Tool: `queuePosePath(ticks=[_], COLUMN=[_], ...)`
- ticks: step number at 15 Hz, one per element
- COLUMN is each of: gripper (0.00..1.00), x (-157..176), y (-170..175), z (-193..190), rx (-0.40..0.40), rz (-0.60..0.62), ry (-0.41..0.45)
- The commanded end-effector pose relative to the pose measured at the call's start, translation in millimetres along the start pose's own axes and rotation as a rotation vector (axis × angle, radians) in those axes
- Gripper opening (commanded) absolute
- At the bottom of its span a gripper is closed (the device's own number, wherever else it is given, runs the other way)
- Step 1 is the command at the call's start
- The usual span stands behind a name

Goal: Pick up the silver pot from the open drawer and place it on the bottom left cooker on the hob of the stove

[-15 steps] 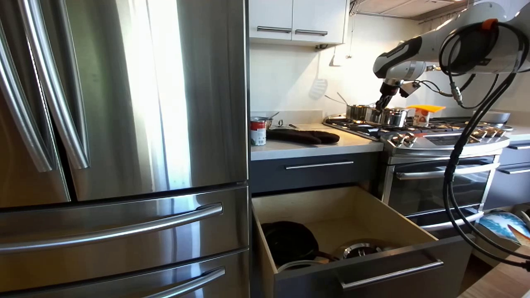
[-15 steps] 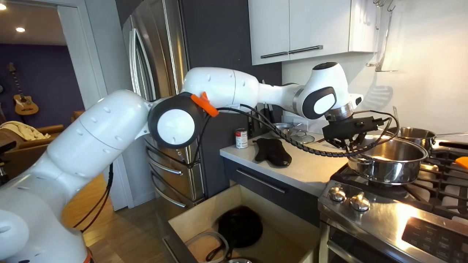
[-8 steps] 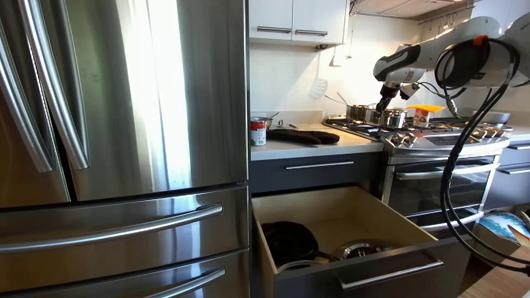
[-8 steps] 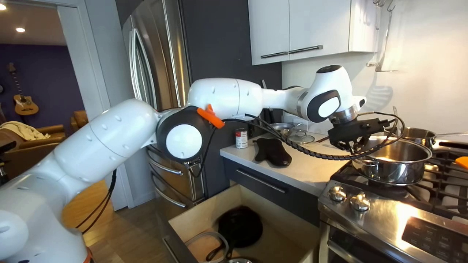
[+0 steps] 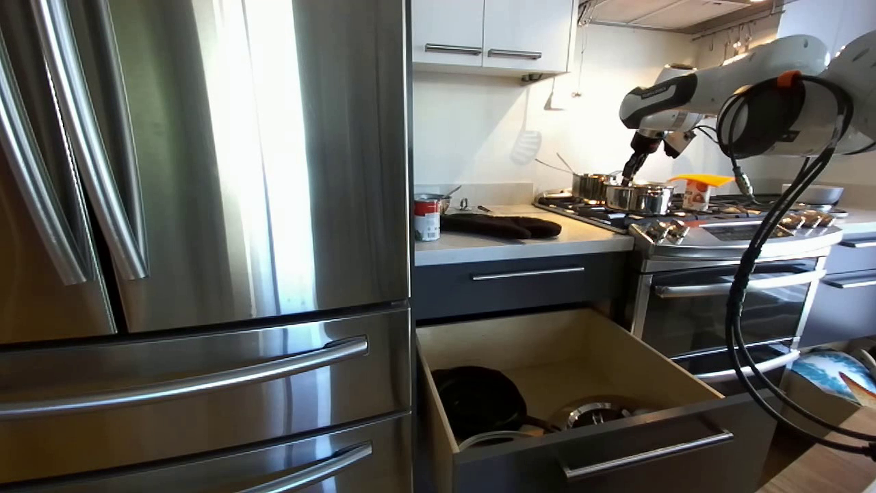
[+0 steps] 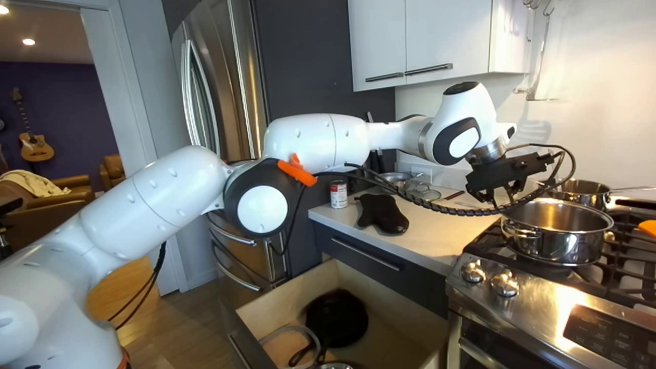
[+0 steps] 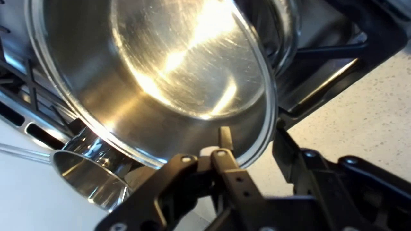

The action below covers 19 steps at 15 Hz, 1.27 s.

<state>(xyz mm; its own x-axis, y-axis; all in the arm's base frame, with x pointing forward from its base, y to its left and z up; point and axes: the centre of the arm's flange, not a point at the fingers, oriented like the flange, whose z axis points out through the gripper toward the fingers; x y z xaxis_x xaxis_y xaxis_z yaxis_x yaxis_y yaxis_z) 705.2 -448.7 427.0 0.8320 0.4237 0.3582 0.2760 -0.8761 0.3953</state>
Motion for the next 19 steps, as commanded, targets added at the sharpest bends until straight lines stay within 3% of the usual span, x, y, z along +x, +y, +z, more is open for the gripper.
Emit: queuePosePath(ticks=[1,3,5,10,12,14,15,17,18,19], gripper=[0.63,0.84,1.0,1.0,1.0,1.0,1.0,1.0,1.0,1.0], x=[21,29,40,74,91,109,117,130,171,176], y=[36,32,14,-98,-138,-168,-178,-192,-151,-158], z=[-3,-16,-33,-74,-77,-79,-81,-84,-68,-68], rx=[-0.044,-0.024,0.053,0.19,0.134,0.151,0.143,0.217,0.185,0.195], rz=[-0.027,0.013,0.107,0.35,0.351,0.349,0.345,0.328,0.32,0.315], ry=[0.031,0.047,0.032,-0.086,-0.103,-0.117,-0.116,-0.125,-0.095,-0.1])
